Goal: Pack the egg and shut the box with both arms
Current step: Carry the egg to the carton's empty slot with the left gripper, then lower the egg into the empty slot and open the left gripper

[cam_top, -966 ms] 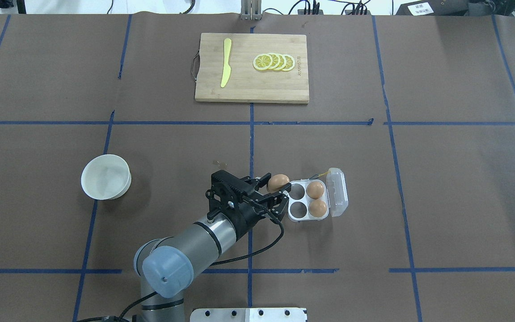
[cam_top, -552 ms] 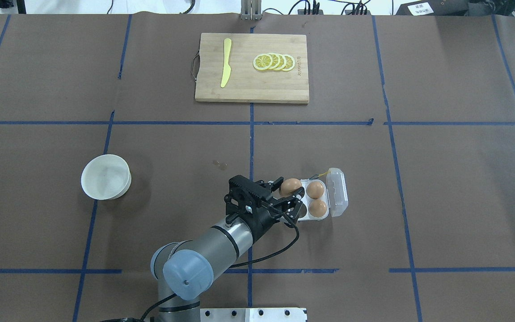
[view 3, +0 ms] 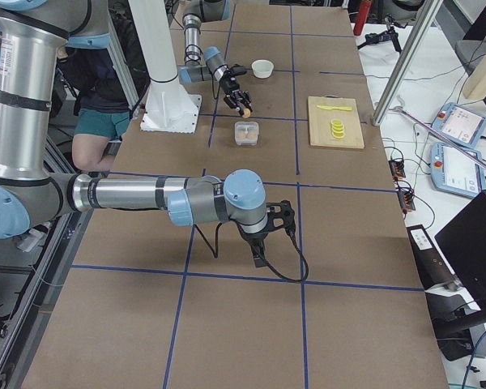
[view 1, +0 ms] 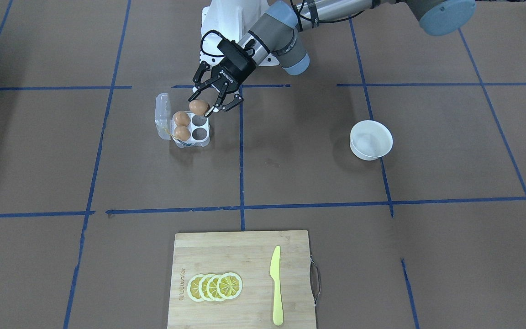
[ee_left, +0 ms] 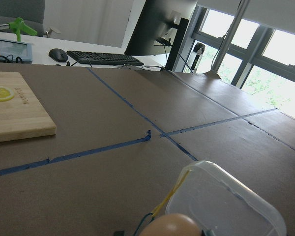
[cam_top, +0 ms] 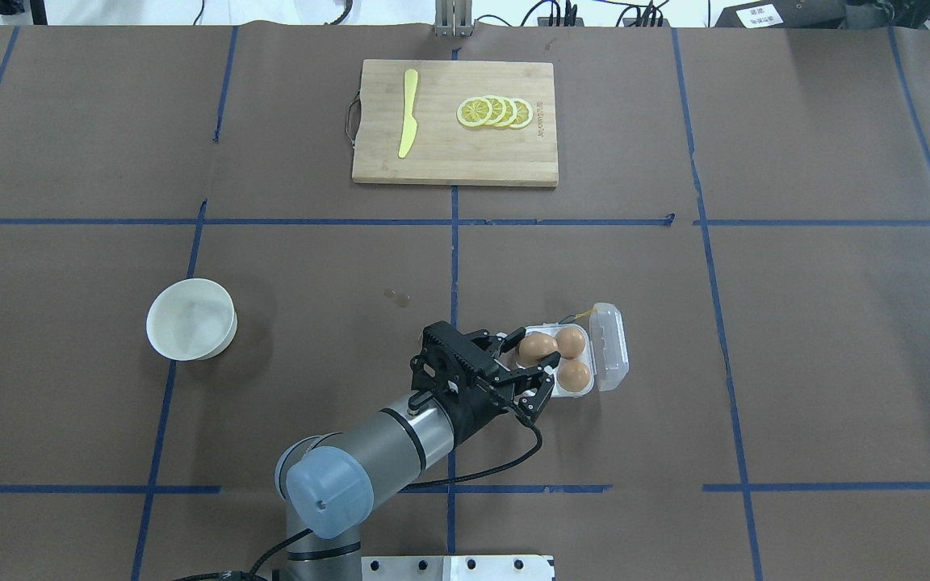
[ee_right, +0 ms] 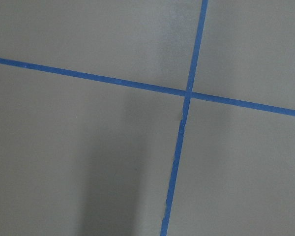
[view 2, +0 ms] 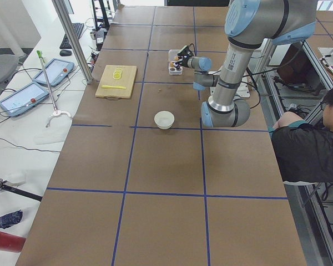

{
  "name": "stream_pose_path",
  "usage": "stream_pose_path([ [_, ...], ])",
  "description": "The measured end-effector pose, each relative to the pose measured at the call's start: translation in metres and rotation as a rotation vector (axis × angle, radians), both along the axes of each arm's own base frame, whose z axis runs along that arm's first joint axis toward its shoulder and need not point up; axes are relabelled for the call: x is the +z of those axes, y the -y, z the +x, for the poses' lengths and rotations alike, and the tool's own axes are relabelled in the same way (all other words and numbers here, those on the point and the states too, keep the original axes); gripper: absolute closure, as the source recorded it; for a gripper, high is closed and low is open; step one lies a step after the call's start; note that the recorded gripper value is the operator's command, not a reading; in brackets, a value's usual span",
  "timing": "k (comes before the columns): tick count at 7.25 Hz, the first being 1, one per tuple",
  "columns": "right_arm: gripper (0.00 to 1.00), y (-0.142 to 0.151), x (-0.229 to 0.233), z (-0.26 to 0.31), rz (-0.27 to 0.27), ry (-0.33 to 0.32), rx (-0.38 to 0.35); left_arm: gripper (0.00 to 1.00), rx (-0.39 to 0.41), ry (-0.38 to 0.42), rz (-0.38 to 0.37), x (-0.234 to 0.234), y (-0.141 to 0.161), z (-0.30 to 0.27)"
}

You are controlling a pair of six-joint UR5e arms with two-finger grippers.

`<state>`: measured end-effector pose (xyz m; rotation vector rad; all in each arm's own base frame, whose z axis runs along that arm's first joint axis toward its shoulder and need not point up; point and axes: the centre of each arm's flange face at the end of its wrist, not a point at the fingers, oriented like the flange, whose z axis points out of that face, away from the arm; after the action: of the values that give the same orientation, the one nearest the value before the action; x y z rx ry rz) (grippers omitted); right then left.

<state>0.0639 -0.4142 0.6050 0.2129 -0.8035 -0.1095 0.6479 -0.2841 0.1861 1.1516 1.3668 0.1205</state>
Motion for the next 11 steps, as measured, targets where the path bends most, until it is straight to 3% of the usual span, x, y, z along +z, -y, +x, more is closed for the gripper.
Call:
stream_pose_path([
  [8,0.0,-0.001,0.001,0.0,-0.002,-0.001,-0.001,1.0,0.026,0.038,0.022,0.013,-0.001,0.021],
  [9,0.0,-0.001,0.001,0.0,-0.002,-0.001,-0.002,0.96,0.026,0.046,0.03,0.013,-0.001,0.024],
  [11,0.0,-0.001,0.002,0.0,-0.002,-0.001,-0.002,0.76,0.026,0.056,0.036,0.012,0.0,0.029],
])
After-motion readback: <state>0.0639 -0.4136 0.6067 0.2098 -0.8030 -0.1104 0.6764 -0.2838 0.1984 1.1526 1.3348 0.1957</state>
